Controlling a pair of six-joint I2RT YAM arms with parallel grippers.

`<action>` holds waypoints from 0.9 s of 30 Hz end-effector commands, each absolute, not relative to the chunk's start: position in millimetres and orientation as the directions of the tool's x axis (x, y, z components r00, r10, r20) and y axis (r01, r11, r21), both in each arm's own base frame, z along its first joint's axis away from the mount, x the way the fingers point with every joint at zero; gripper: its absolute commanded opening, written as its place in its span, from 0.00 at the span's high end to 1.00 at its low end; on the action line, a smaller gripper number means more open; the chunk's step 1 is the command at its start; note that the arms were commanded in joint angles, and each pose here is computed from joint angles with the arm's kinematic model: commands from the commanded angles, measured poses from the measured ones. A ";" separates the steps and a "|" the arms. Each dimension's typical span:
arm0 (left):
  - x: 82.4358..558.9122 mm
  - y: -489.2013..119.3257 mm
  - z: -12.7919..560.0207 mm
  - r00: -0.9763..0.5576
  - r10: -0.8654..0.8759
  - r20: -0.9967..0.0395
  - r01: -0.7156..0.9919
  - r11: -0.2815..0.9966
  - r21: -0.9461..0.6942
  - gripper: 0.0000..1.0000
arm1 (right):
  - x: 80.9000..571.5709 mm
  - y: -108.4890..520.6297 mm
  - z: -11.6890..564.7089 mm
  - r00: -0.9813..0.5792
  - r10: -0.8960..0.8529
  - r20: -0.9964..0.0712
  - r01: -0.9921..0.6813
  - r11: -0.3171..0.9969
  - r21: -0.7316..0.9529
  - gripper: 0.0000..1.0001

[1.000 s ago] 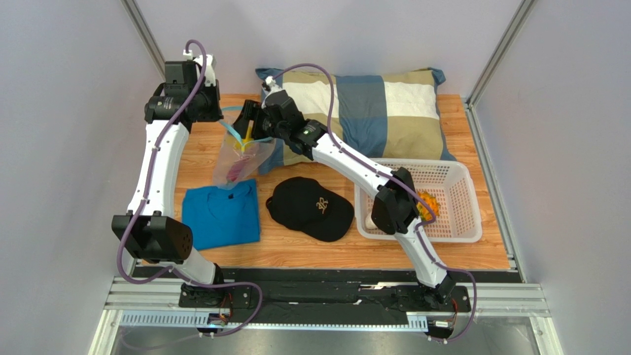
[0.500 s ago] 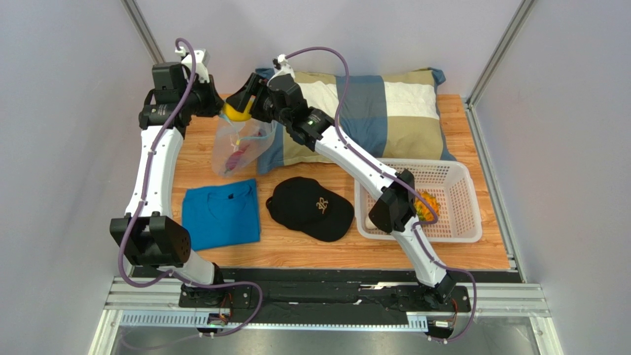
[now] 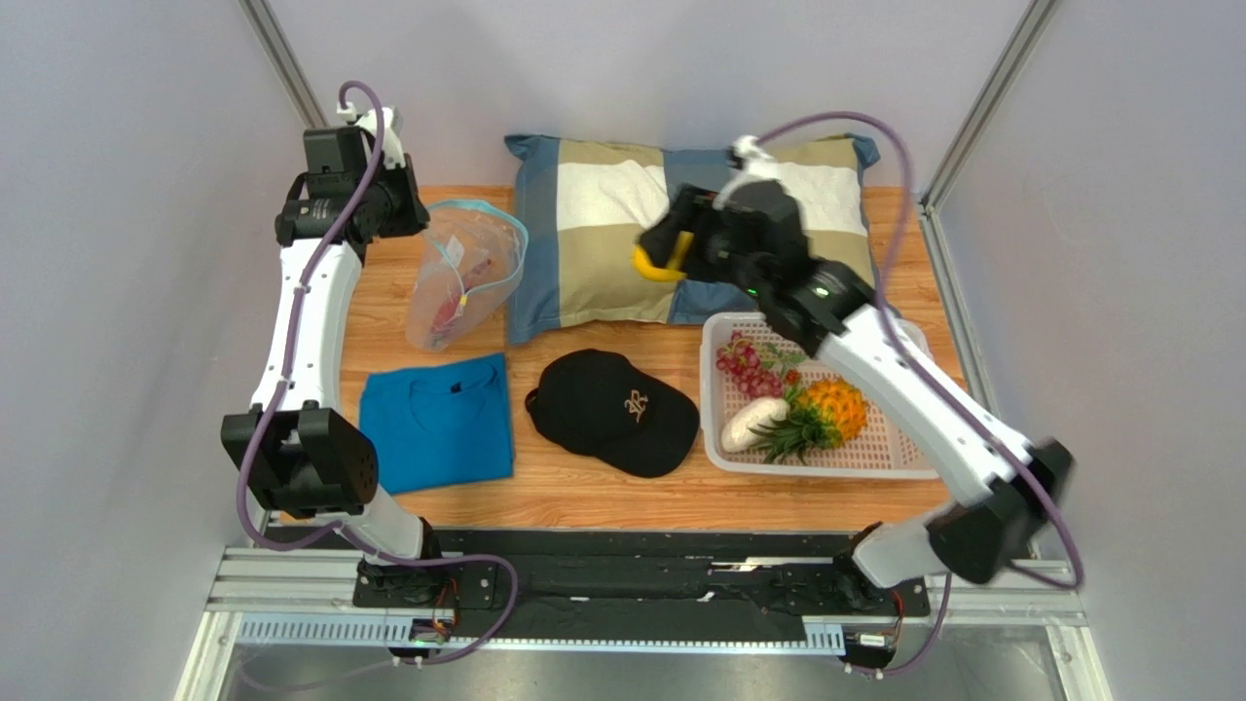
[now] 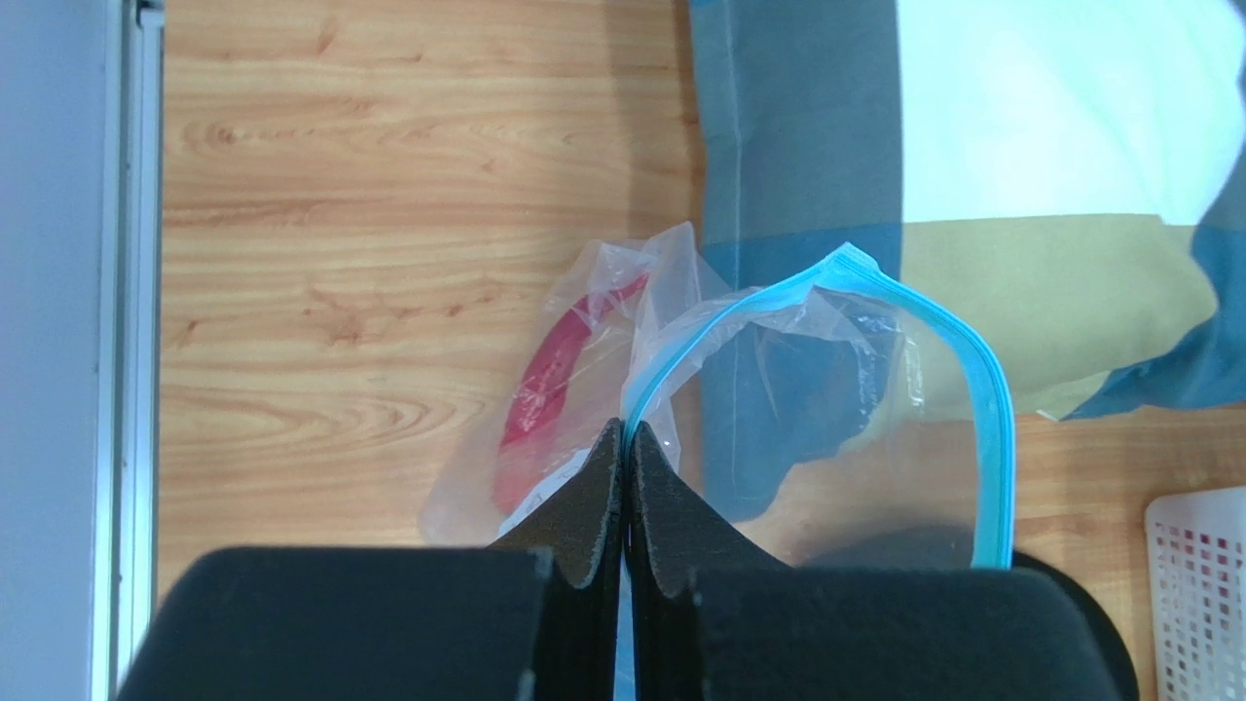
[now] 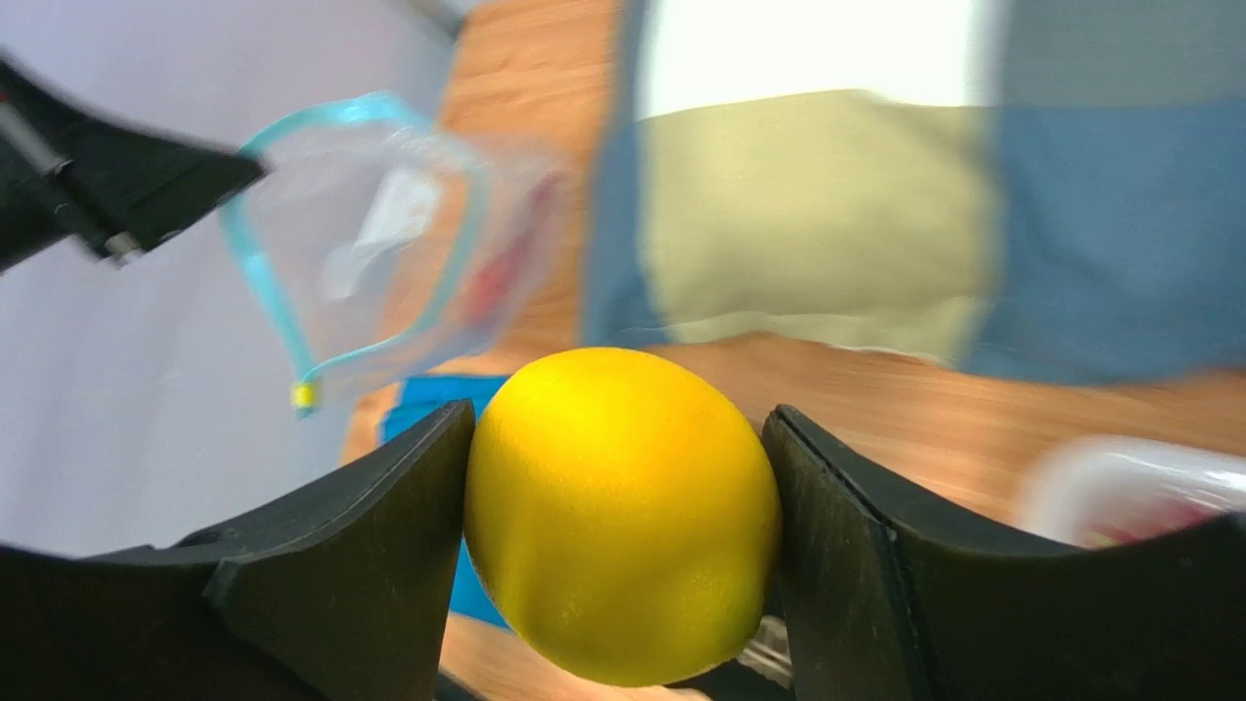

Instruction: Open the zip-top bag and remove the fake food

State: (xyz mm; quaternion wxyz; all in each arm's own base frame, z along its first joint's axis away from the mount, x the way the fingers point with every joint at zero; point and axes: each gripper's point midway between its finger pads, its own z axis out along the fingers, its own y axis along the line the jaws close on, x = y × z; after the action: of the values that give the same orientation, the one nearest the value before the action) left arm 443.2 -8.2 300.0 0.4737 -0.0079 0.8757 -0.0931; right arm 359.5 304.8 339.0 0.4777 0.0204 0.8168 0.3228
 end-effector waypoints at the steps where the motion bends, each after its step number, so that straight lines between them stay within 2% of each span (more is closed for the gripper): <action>1: 443.5 -0.7 285.5 -0.573 -0.135 -0.809 0.012 0.985 -0.172 1.00 | 334.7 211.5 303.2 -0.527 0.301 -0.795 -0.142 0.891 0.432 1.00; 2: 443.1 4.1 280.0 -0.583 -0.140 -0.800 -0.017 0.987 -0.161 1.00 | 329.9 186.0 269.2 -0.571 0.289 -0.768 -0.070 0.915 0.397 1.00; 7: 438.5 13.2 262.9 -0.609 -0.163 -0.776 -0.082 0.986 -0.143 1.00 | 312.5 131.7 215.1 -0.627 0.286 -0.724 0.023 0.936 0.350 1.00; 13: 436.5 -4.1 245.6 -0.648 -0.203 -0.734 -0.044 0.972 -0.230 1.00 | 311.6 134.1 158.8 -0.737 0.247 -0.629 0.032 0.943 0.332 0.98; 15: 437.1 -6.9 244.1 -0.649 -0.213 -0.730 -0.040 0.968 -0.247 1.00 | 312.3 137.3 154.8 -0.746 0.252 -0.616 0.034 0.939 0.344 0.88; 18: 437.5 -11.3 244.7 -0.651 -0.224 -0.726 -0.030 0.962 -0.270 1.00 | 311.1 136.9 145.0 -0.766 0.245 -0.594 0.045 0.943 0.331 0.68; 19: 437.4 -14.0 245.4 -0.651 -0.227 -0.724 -0.021 0.959 -0.282 1.00 | 311.3 136.7 144.1 -0.772 0.243 -0.588 0.049 0.944 0.326 0.51; 21: 437.3 -17.8 247.3 -0.651 -0.229 -0.724 -0.005 0.955 -0.297 1.00 | 306.1 130.8 142.8 -0.785 0.240 -0.571 0.073 0.951 0.299 0.38; 22: 437.2 -21.2 248.7 -0.651 -0.228 -0.725 0.011 0.951 -0.309 1.00 | 306.3 129.0 145.3 -0.784 0.242 -0.572 0.082 0.953 0.291 0.25; 27: 435.6 -28.8 252.1 -0.651 -0.240 -0.720 0.034 0.938 -0.344 1.00 | 307.5 122.8 176.7 -0.732 0.234 -0.640 0.090 0.964 0.249 0.08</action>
State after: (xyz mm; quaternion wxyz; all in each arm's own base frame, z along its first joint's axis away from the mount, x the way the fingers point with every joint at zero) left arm 432.7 -19.2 240.2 0.3979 -0.0614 0.9054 -0.1348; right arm 294.5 126.0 131.3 0.2939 0.0896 0.9447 0.1145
